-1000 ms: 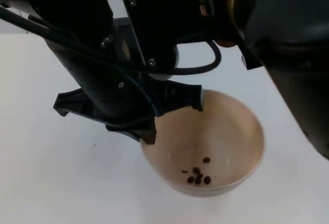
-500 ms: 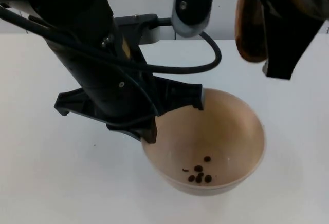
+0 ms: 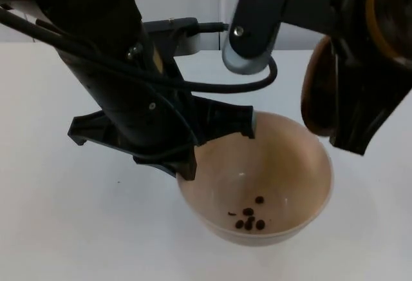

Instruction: Pick up the bowl with the left hand and pour the coffee beans from the cup into the bowl with the right hand.

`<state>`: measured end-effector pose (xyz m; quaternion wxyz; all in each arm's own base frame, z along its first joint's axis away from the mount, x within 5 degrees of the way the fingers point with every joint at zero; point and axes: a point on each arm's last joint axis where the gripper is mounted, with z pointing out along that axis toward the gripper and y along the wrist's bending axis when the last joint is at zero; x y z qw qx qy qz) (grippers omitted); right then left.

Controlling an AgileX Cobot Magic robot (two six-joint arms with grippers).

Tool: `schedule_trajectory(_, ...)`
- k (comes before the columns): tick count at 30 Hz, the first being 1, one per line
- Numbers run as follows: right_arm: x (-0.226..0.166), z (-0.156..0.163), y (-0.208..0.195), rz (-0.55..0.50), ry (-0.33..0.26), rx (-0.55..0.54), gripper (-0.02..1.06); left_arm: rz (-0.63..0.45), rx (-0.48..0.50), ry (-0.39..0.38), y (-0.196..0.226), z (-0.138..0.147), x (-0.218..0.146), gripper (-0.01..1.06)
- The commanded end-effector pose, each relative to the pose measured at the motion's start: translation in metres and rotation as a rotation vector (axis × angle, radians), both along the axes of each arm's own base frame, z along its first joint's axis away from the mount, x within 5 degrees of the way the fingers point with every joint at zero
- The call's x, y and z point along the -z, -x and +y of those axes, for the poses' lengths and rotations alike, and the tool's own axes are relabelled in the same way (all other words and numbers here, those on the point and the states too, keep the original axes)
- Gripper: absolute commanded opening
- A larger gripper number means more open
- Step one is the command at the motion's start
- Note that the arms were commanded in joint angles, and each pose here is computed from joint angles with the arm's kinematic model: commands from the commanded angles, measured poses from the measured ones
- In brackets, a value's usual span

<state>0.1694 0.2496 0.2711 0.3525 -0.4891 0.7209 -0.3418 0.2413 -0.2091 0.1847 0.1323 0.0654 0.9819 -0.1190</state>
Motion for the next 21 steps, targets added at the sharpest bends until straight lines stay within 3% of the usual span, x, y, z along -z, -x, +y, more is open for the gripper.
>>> schedule_trajectory(1,-0.003,-0.002,0.001,0.016,-0.028,0.024,0.0,0.002,-0.004,0.013,0.001,-0.003,-0.002,0.0)
schedule_trajectory(4,-0.003,-0.005,-0.001,0.03,-0.04,0.045,0.0,0.002,-0.002,0.01,0.001,-0.002,-0.002,0.0)
schedule_trajectory(12,-0.024,-0.037,-0.017,0.098,-0.231,0.154,0.0,0.003,-0.001,0.007,0.001,-0.002,-0.002,0.0)
schedule_trajectory(21,-0.034,-0.059,-0.024,0.152,-0.302,0.21,0.0,-0.015,0.011,-0.004,-0.001,-0.001,-0.002,0.0)
